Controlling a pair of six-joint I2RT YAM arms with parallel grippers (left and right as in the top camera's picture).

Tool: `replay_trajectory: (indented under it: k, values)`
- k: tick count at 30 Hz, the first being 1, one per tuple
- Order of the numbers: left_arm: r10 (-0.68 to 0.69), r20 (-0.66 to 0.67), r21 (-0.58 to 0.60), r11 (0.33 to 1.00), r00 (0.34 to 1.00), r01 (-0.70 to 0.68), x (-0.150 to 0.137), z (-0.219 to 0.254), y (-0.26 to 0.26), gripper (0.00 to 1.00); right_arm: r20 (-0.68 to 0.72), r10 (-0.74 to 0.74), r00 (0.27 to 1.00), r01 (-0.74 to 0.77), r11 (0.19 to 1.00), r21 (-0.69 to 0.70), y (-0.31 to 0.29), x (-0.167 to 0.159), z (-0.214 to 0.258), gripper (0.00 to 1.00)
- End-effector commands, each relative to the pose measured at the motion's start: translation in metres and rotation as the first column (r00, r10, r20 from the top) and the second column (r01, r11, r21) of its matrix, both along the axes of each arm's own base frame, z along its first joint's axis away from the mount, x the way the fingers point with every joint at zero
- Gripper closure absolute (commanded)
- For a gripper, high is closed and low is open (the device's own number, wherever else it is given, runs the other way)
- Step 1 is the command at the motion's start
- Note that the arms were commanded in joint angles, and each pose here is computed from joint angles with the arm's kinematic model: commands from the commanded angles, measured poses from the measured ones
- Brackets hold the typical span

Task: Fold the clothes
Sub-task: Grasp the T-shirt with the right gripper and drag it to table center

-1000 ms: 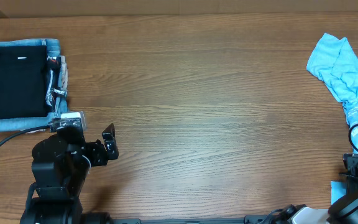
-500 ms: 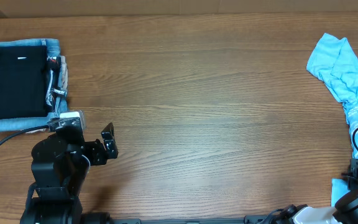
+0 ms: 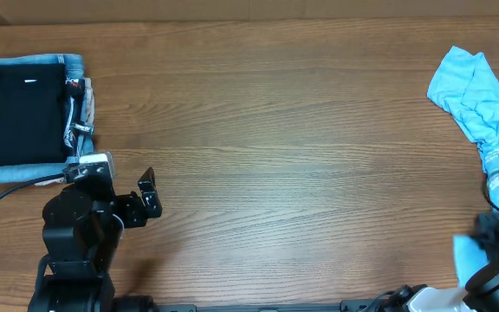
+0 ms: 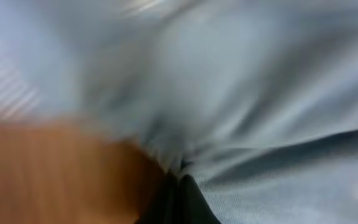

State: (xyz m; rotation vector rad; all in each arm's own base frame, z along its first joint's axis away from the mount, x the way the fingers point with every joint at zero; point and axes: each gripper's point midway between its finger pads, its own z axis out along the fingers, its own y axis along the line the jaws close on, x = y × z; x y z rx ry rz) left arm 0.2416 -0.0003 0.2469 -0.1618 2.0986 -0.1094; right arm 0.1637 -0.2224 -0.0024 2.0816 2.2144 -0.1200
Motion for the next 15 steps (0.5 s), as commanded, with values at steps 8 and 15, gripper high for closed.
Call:
replay_trajectory:
  k: [8, 15]
  values:
    - [0.015, 0.075, 0.006, 1.0, 0.997, -0.016, 0.006, 0.022, 0.002, 0.0, 0.266, 0.674, 0.689, -0.711, 0.699, 0.07, 0.175, 0.122, 0.02, 0.96]
    - [0.037, 0.086, 0.017, 0.999, 0.996, -0.039, 0.007, 0.024, 0.007, 0.0, 0.415, 0.856, 0.309, -0.922, 0.376, -0.089, 0.318, 0.17, 0.045, 0.96]
